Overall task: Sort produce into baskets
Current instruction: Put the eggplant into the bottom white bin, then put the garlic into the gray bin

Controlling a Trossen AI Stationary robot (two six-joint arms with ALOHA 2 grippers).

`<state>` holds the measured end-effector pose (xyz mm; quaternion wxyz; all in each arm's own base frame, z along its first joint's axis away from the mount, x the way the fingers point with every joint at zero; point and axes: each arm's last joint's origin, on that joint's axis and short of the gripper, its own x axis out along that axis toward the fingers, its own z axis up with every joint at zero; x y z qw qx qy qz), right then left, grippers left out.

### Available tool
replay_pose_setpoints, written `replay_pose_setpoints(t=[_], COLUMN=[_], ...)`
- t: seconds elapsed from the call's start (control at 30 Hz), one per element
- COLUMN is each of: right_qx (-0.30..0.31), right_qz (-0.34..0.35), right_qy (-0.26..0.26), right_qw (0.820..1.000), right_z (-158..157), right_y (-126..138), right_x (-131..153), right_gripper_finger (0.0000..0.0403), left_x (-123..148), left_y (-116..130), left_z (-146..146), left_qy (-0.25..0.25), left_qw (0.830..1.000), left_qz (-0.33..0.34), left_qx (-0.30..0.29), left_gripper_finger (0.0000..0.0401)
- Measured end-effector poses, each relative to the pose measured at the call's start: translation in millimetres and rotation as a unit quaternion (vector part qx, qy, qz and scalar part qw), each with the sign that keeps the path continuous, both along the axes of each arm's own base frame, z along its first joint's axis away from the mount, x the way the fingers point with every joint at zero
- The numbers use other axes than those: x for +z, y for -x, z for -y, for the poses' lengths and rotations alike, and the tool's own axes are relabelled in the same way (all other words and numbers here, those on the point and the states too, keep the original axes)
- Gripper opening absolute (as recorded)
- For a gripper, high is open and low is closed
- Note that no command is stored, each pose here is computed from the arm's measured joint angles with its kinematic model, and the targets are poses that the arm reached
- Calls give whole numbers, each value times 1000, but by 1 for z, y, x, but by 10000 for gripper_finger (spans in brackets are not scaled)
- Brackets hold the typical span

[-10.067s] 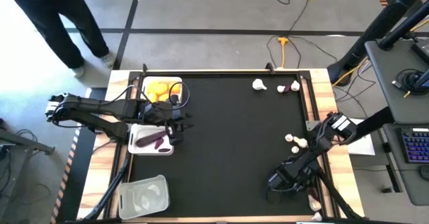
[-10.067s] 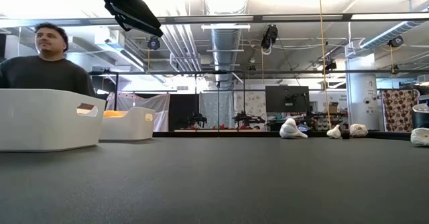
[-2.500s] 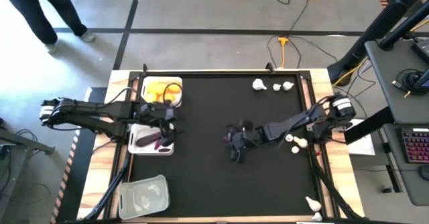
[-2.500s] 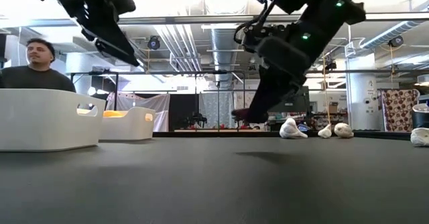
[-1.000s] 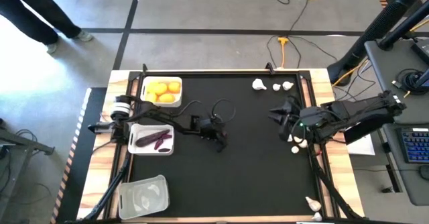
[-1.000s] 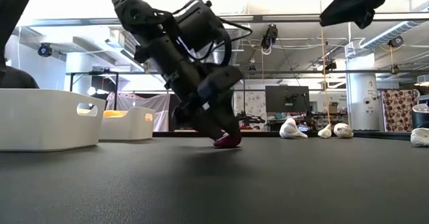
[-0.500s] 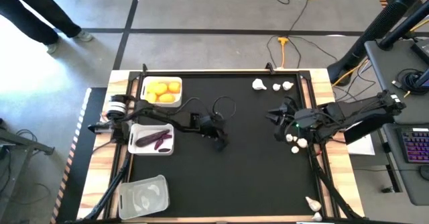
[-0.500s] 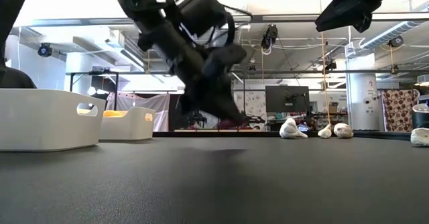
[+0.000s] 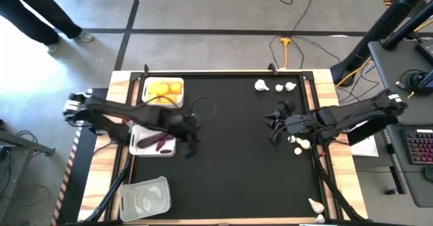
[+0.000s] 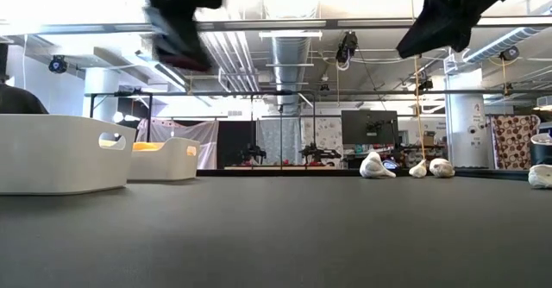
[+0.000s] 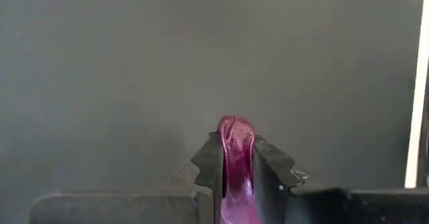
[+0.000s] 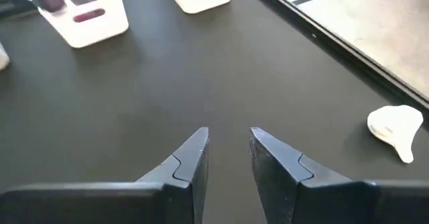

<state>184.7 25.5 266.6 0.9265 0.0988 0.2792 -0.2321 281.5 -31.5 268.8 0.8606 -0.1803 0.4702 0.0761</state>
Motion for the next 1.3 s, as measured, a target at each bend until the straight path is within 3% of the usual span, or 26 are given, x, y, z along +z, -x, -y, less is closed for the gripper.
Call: replay_pose_setpoints(t=[0.13,0.27,0.6,0.77,0.9,1.03,1.1,1.3], right_qx=[-23,-55,-156,-265,-276,-299,-305,-270], right_qz=[-6,-13,9,-40,-163,-280,-322,-409], right_qy=[-10,-19,-74,-151,-227,-308,-322,-342], right_qw=[1000,998,985,951,920,859,836,802], right_z=[3,11,35,53,55,52,52,55], right_y=[-12,-22,-30,-16,-3,5,5,-5], right_x=[-8,-16,-12,-15,-25,-43,-54,-80], right_gripper_finger=[104,123,184,204,219,232,238,240], left_x=[13,8,-52,-74,-78,-77,-74,-50], left_y=[46,77,101,102,102,104,104,107], left_z=[5,3,-1,1,2,0,-1,-2], left_qy=[8,18,24,41,33,4,-13,-39], left_qw=[996,985,947,943,947,952,954,962], left_qz=[-82,-149,-261,-277,-277,-269,-261,-229], left_qx=[29,79,186,180,161,146,145,143], left_gripper_finger=[36,36,37,54,80,116,137,196])
